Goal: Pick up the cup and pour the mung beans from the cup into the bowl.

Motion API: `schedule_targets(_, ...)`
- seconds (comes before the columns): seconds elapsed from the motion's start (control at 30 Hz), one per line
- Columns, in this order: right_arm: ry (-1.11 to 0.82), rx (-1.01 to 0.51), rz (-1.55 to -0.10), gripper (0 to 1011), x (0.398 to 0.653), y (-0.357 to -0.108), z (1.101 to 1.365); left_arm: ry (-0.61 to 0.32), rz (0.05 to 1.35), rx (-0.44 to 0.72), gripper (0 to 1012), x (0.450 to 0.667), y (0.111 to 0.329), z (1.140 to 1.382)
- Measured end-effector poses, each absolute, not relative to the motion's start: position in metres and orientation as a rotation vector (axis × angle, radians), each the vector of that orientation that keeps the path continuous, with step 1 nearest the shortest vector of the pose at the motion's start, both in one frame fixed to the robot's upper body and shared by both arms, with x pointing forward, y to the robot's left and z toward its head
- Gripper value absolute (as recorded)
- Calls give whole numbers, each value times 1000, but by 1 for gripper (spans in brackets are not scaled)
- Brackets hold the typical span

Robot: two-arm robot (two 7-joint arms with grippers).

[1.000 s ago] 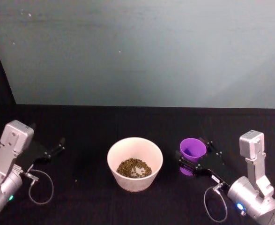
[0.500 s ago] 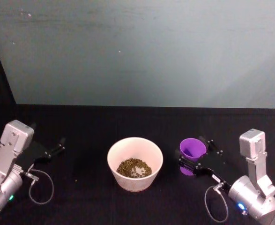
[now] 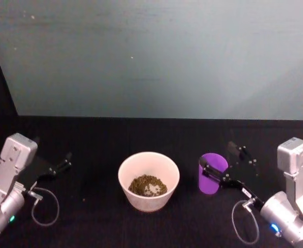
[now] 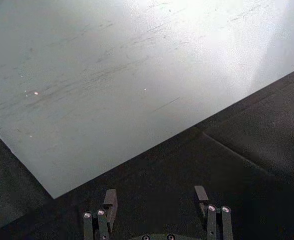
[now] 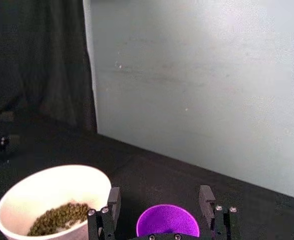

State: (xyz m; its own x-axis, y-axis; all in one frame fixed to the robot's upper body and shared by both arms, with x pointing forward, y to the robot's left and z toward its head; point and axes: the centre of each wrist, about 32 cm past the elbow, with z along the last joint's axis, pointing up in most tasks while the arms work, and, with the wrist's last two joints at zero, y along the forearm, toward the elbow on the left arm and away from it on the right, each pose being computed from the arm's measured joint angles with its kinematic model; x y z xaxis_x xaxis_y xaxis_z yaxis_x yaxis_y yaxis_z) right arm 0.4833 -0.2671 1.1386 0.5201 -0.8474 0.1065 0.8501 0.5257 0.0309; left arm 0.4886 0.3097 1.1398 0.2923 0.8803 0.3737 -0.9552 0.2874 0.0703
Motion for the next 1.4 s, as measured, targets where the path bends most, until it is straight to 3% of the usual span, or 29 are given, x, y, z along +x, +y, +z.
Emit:
schedule_targets(0.2,-143,4,-1081,1003,465,-267,1144,-285,1248,304,1000,489,310,1140)
schedule_targets(0.57,-211,32,-1253,1003,439,-274,1129,-285,1248,304,1000,489,310,1140)
schedule_targets(0.97,-218,-4,-1376,1003,429,-287,1103,-285,1248,304,1000,489,310,1140)
schedule_targets(1.4,-216,-3,-1374,1002,429,-288,1101,-285,1248,304,1000,489,310,1140)
